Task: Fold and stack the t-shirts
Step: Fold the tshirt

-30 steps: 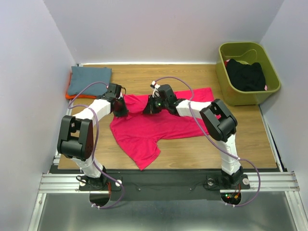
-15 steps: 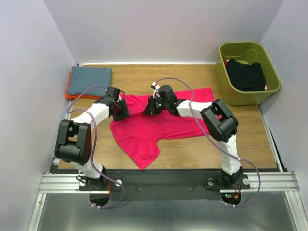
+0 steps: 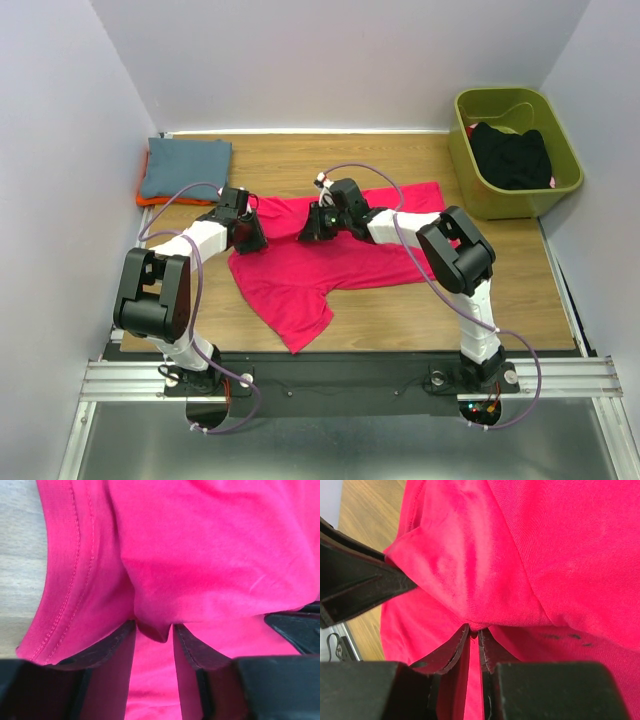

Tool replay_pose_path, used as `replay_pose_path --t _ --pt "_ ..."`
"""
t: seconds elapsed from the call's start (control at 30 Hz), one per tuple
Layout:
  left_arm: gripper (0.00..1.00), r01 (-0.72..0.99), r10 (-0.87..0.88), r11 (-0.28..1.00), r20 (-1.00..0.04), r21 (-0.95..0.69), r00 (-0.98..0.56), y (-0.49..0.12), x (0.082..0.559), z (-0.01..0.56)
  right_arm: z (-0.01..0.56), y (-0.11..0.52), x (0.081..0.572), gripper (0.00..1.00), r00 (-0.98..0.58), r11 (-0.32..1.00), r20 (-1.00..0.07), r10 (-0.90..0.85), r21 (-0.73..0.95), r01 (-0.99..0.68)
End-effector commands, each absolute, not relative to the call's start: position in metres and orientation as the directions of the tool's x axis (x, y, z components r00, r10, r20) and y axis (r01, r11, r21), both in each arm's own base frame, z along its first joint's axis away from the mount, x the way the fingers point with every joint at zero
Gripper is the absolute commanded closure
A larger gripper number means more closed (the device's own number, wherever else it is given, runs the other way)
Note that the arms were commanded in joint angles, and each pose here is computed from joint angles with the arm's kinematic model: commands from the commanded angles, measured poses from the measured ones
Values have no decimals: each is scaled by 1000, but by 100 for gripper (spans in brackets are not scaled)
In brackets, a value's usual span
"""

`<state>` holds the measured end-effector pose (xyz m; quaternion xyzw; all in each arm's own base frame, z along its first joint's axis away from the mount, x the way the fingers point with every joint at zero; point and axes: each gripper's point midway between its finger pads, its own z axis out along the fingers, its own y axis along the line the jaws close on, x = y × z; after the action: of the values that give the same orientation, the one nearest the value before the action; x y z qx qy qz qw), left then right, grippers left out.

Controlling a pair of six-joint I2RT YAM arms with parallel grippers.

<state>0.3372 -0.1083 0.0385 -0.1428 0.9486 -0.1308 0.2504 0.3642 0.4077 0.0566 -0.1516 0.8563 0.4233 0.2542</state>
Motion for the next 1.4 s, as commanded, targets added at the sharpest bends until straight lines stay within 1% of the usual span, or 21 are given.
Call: replay_pose_path --t 0.0,0.03,0.1,0.13,0.17,0.33,0.37,0.4,0.5,0.67,0.8,0.93,1.07,1.1,1.13,1.37 --pt "64 -176 -329 927 -491 -333 -807 -109 348 48 63 412 367 82 -801 585 -597 -44 634 -505" --pt "67 -172 -329 926 -491 -337 -807 -110 348 48 63 412 366 82 -801 585 -597 -43 635 -504" --pt "85 -165 -322 927 -489 -338 -810 -111 349 48 64 411 366 82 -799 586 -600 -44 633 -507" --pt "91 -156 -317 926 -486 -342 -815 -112 347 49 66 411 366 82 -798 584 -602 -41 633 -508" --pt "100 -152 -317 925 -489 -348 -812 -113 348 53 66 411 366 82 -797 584 -602 -43 632 -509" --pt "100 -151 -322 922 -492 -355 -809 -112 341 69 73 408 364 84 -791 585 -610 -38 629 -513" --pt "100 -152 -325 921 -494 -358 -806 -112 341 74 78 408 363 88 -789 580 -613 -35 630 -516" --pt "100 -151 -328 920 -499 -362 -802 -112 341 80 79 407 362 90 -788 578 -614 -35 631 -517" --pt "100 -162 -332 917 -473 -365 -816 -113 334 83 87 406 358 94 -793 572 -609 -25 642 -511" --pt "100 -168 -338 903 -414 -395 -845 -120 323 82 98 403 350 97 -807 566 -590 -22 658 -496" --pt "100 -186 -346 898 -377 -399 -859 -121 314 75 95 400 344 97 -828 577 -560 -36 665 -475" --pt "99 -211 -360 890 -339 -405 -869 -121 304 65 79 398 338 96 -858 592 -511 -59 674 -442" --pt "98 -238 -383 878 -310 -416 -870 -121 291 55 61 397 332 94 -889 607 -450 -88 683 -406" --pt "98 -242 -388 877 -315 -415 -866 -120 290 55 52 394 326 93 -906 620 -411 -102 686 -381" --pt "98 -249 -393 877 -315 -412 -864 -119 289 54 49 393 324 92 -910 628 -399 -108 683 -374" --pt "97 -287 -430 864 -313 -413 -846 -110 285 49 51 385 320 91 -916 659 -379 -135 656 -369"
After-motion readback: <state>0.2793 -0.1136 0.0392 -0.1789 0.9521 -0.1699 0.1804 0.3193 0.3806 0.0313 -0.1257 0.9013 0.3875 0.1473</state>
